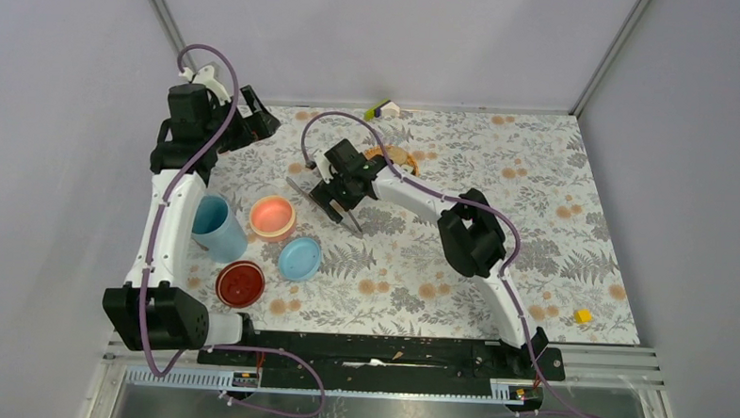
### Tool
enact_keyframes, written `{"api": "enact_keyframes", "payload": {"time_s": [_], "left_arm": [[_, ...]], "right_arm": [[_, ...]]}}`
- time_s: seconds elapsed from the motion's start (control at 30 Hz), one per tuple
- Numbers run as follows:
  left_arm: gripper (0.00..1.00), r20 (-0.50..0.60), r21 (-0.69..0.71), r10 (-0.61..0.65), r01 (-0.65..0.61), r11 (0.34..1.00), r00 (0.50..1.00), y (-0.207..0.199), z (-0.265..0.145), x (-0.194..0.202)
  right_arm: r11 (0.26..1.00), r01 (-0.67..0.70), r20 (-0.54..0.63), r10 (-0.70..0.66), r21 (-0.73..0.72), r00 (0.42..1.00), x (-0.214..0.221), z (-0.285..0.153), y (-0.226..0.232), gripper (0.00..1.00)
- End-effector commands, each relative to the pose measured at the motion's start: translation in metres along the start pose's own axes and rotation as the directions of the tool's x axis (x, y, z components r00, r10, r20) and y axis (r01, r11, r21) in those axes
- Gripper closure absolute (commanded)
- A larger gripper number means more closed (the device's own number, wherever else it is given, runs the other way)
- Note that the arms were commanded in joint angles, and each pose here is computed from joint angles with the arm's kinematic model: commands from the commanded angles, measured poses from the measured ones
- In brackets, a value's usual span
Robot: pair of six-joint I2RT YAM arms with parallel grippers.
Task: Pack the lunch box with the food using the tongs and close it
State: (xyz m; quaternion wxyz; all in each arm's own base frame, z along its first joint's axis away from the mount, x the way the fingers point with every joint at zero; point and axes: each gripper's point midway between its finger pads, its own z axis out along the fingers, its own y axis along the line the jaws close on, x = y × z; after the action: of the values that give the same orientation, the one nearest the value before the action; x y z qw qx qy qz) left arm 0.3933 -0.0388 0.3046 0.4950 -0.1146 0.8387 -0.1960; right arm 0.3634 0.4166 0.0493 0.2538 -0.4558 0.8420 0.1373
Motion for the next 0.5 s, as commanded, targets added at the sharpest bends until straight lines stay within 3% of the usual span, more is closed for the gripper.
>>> {"api": "enact_keyframes", "payload": {"time_s": [0.0, 0.47], "left_arm": [[0.01, 0.062, 0.045, -0.039, 0.036, 0.998, 0.997, -0.012, -0.012, -0.025], [0.01, 0.05, 0.097, -0.125, 0.12, 0.988, 0.991, 0.001, -0.01, -0.026]], "right_arm": [[0.999, -0.005, 0.082, 0.002, 0.046, 0.997, -0.015, 0.011, 0.001, 0.05], [0.996, 0.008, 0.069, -0.014, 0.086, 0.997, -0.005, 0.056, 0.002, 0.12]]}}
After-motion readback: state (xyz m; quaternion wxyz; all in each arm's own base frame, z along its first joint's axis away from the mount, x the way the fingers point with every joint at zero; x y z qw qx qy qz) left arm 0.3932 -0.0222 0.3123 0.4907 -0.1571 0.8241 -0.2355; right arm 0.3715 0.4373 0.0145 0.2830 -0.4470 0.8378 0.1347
